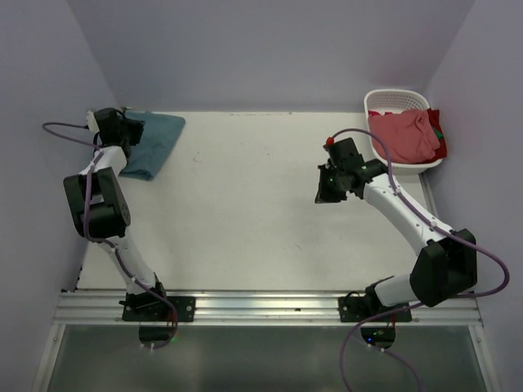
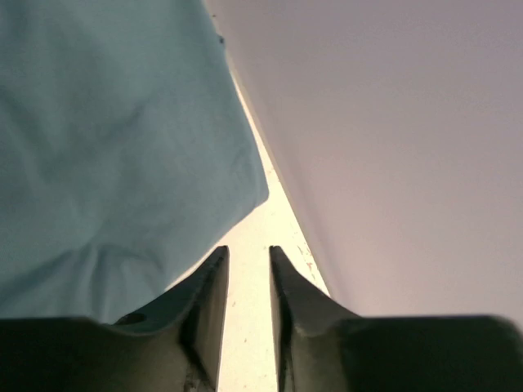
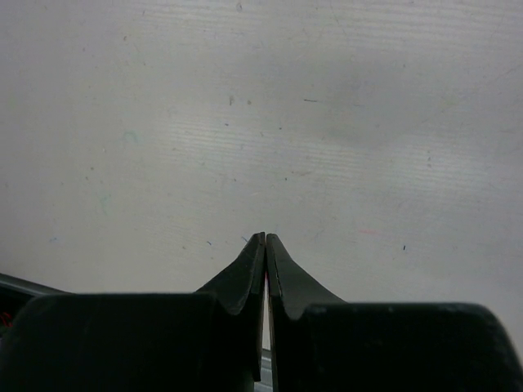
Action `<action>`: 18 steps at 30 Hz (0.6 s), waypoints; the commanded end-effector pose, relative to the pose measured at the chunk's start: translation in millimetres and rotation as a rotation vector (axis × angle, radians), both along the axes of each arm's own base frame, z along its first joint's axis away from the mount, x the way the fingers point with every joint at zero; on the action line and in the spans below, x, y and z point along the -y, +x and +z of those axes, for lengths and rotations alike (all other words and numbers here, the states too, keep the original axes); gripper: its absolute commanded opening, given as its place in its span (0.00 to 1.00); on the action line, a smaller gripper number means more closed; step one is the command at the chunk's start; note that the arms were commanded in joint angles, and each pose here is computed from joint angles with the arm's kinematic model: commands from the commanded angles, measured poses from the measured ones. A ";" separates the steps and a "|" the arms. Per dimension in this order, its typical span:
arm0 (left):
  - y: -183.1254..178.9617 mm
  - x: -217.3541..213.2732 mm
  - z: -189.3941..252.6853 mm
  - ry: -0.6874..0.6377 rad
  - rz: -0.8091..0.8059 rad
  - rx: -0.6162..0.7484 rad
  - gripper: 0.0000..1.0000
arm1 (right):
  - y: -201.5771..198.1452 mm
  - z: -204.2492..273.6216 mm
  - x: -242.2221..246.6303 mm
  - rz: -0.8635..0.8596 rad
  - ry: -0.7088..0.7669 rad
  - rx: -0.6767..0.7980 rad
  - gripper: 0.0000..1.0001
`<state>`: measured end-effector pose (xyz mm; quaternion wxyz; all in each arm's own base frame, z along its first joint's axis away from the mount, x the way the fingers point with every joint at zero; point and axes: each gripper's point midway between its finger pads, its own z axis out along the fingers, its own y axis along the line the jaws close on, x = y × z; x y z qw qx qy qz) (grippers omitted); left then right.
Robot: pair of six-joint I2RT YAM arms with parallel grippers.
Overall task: Fold and stack the t-shirts
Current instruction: Neatly place the folded tshirt to the corner
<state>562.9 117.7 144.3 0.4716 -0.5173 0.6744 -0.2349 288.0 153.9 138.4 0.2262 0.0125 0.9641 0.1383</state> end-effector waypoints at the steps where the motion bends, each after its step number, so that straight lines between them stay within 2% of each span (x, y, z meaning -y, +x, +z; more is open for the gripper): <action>1: -19.1 8.5 34.4 0.029 0.038 0.012 0.39 | 2.9 15.6 -4.2 0.025 0.036 0.068 0.09; 5: -67.7 16.5 -8.3 -0.010 0.063 -0.154 0.58 | 0.9 17.2 -7.3 0.032 0.058 0.078 0.34; 6: -76.8 18.4 -17.5 -0.021 0.067 -0.181 0.62 | 0.6 19.1 -8.1 0.032 0.066 0.084 0.36; 7: -84.0 18.4 -24.2 -0.037 0.078 -0.194 0.68 | -1.1 17.3 -8.0 0.034 0.068 0.082 0.38; 10: -116.7 11.1 -48.6 -0.054 0.161 -0.230 0.75 | -5.4 15.0 -7.1 0.041 0.070 0.078 0.39; 11: -122.1 7.0 -43.4 -0.044 0.191 -0.215 0.78 | -7.0 14.7 -6.7 0.043 0.072 0.076 0.40; 12: -117.6 3.6 -35.4 -0.035 0.203 -0.161 0.88 | -9.0 14.2 -5.8 0.045 0.069 0.073 0.40; 13: -121.5 4.1 -41.3 -0.044 0.214 -0.164 0.93 | -10.8 13.8 -4.1 0.044 0.065 0.074 0.39; 15: -118.7 4.4 -47.2 -0.066 0.216 -0.160 0.96 | -12.9 13.5 -2.8 0.046 0.063 0.077 0.40; 18: -115.4 3.2 -61.2 -0.102 0.223 -0.176 0.96 | -17.0 13.8 0.4 0.042 0.056 0.085 0.39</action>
